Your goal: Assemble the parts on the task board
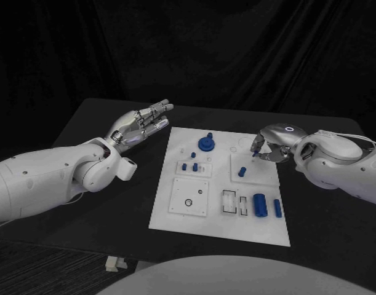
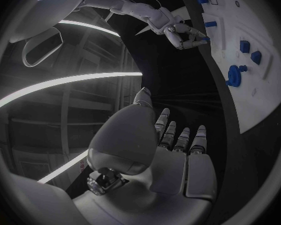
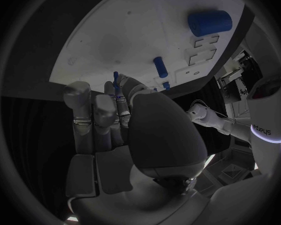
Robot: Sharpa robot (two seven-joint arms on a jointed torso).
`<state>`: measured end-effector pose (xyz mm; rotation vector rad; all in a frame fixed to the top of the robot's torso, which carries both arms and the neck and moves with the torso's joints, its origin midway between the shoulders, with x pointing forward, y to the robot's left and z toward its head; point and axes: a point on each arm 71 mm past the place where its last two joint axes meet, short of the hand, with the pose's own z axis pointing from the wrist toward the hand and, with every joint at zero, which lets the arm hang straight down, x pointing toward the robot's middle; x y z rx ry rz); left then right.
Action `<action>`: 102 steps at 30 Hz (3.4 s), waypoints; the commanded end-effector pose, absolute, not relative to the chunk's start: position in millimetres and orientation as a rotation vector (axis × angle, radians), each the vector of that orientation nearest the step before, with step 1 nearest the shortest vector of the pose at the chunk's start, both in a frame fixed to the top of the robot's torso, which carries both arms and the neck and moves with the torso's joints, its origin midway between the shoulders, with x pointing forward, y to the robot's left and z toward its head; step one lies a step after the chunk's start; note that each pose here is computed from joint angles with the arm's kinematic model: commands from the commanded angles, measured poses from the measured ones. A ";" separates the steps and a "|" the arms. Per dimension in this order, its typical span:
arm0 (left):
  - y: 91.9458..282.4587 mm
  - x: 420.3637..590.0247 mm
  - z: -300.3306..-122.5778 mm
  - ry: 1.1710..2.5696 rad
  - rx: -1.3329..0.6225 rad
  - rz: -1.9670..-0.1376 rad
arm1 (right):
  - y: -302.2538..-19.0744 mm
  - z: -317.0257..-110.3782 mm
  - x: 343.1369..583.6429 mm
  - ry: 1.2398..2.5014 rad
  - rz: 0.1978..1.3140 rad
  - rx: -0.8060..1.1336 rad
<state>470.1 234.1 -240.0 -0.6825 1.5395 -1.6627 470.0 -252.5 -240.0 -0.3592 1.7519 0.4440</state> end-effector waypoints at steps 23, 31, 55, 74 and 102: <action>233.7 471.4 -235.3 1.453 -0.643 -1.720 | -183.0 -202.6 417.1 1.679 0.683 -0.476; 231.1 470.4 -236.0 1.465 -0.646 -1.731 | -146.9 -226.6 406.4 1.675 0.726 -0.594; 227.8 470.2 -239.4 1.494 -0.656 -1.745 | -100.6 -260.3 395.0 1.730 0.802 -0.672; 225.5 470.8 -240.9 1.507 -0.659 -1.752 | -99.3 -271.1 396.2 1.772 0.780 -0.677; 224.4 470.9 -243.7 1.520 -0.664 -1.756 | -95.6 -275.1 395.9 1.770 0.793 -0.682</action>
